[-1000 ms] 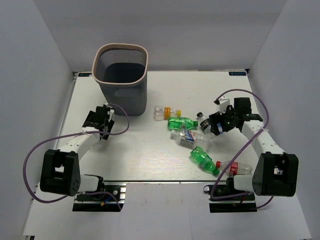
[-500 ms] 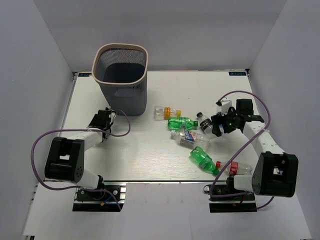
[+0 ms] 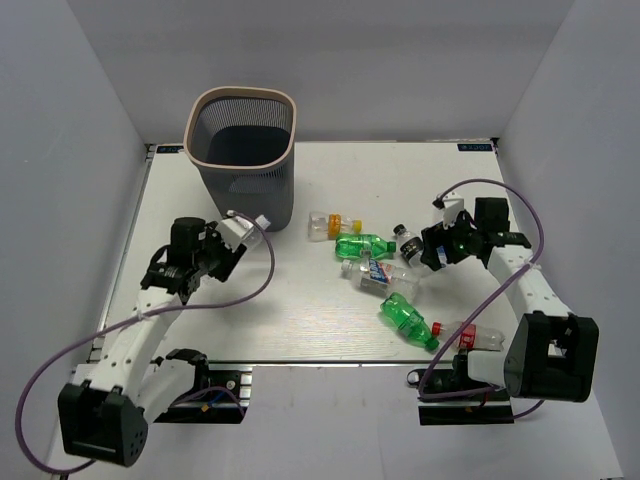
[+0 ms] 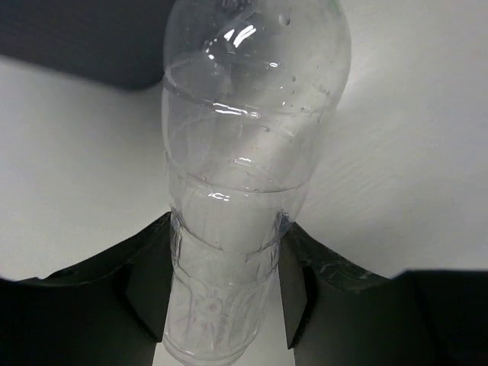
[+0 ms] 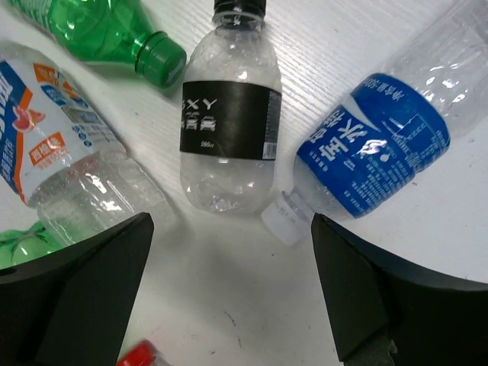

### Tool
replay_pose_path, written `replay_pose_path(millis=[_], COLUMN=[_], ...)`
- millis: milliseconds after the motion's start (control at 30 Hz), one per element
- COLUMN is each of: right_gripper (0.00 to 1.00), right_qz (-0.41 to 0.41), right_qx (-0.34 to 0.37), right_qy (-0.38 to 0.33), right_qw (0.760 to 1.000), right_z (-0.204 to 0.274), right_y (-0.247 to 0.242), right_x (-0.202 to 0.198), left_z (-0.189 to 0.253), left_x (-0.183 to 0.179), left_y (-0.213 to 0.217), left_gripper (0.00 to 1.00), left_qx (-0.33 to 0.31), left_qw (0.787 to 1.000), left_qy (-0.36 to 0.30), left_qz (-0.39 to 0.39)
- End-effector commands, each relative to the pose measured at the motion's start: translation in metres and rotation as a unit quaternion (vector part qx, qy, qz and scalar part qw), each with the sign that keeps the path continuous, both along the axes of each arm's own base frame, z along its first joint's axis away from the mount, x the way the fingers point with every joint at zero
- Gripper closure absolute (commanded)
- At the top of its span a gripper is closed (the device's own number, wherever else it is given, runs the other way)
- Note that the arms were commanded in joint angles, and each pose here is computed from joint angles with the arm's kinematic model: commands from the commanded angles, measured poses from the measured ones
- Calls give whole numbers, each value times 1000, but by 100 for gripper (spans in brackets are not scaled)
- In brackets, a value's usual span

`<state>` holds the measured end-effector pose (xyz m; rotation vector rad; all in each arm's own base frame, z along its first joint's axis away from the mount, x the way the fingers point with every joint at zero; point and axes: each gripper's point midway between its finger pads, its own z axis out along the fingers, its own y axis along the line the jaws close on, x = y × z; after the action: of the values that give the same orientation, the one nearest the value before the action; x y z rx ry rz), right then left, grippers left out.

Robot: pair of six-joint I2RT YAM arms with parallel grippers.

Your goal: Put the plastic bottles in the bin

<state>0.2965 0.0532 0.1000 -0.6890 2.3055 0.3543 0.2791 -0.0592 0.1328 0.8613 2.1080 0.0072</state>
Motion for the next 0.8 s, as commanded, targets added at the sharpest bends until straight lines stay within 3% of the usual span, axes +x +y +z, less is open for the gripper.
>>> replay_pose_path(millis=[0,100,233,267,300,333,367,433,500,533,567,667,700,767], right_gripper=[10,10,10,10,10,10,10,11,17,22,23,25,25,25], right_qz=[-15,-15,-10,-9,-8,-7,-6,1,8,18,20,29,31,33], right_qx=[21,23,15,11,11,11,12,17,23,29,28,27,26,25], right_qy=[-25,-16,-19,-18,-18,-19,-22,-28,-31,-33,-37,-35,-35,-37], right_qw=[999,999,1000,1000,1000,1000,1000,999,999,999,999,999,999,998], right_z=[25,24,24,22,22,23,25,29,32,35,38,37,36,36], right_y=[3,3,1,0,1,1,2,5,8,12,12,14,14,14], right_x=[30,38,46,47,48,49,50,52,54,53,55,54,54,55], left_z=[47,91,154,183,190,220,221,248,293,307,319,374,364,388], left_x=[-29,-32,-34,-28,-25,-14,-7,27,43,46,64,71,92,104], left_y=[-61,-88,-124,-129,-138,-142,-141,-138,-141,-145,-150,-160,-165,-158], left_gripper=[83,83,83,83,83,83,83,85,85,85,85,85,86,86], left_qx=[-108,-170,-271,-279,-309,-318,-330,-380,-410,-446,-462,-505,-514,-524], left_qw=[981,963,922,911,902,892,897,887,859,845,836,794,796,786], left_qy=[-22,-32,-44,-83,-65,-111,-98,-128,-195,-184,-184,-204,-182,-204], left_qz=[-157,-206,-274,-293,-293,-302,-276,-227,-236,-231,-232,-272,-262,-257])
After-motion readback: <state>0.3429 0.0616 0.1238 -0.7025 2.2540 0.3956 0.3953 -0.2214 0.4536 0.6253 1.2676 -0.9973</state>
